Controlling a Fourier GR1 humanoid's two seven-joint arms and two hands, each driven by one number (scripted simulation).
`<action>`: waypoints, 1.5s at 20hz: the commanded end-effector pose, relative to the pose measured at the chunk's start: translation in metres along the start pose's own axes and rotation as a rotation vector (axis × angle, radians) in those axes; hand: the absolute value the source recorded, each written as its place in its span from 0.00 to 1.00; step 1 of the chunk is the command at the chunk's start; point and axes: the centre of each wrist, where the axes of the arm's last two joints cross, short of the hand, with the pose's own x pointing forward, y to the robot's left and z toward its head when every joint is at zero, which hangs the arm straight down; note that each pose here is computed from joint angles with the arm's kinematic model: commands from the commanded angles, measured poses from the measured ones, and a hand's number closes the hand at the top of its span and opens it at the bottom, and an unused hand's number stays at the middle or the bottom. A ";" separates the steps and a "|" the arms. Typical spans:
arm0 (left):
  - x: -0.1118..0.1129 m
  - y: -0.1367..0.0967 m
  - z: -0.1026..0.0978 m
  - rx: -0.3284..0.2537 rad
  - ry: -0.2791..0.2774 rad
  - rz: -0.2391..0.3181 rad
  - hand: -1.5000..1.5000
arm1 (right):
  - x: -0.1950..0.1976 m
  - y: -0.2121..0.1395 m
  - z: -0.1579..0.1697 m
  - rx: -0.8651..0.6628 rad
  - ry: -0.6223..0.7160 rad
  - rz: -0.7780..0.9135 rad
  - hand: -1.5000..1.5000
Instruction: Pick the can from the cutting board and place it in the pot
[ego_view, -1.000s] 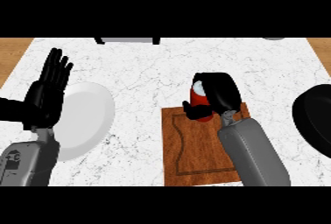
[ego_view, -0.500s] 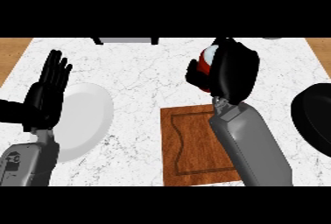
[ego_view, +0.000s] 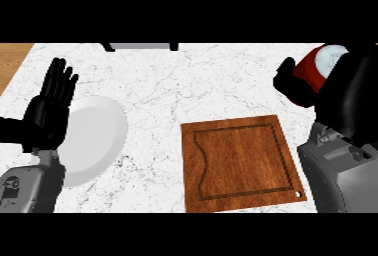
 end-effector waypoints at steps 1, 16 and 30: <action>0.003 0.002 0.006 -0.011 -0.018 0.000 0.50 | -0.051 -0.015 -0.016 0.029 0.094 0.077 1.00; -0.006 0.012 0.008 -0.018 -0.012 0.009 0.50 | -0.234 -0.007 -0.087 0.025 0.156 0.036 1.00; 0.010 -0.014 -0.003 -0.017 -0.011 0.019 0.50 | -0.300 0.062 -0.108 0.271 0.287 -0.003 1.00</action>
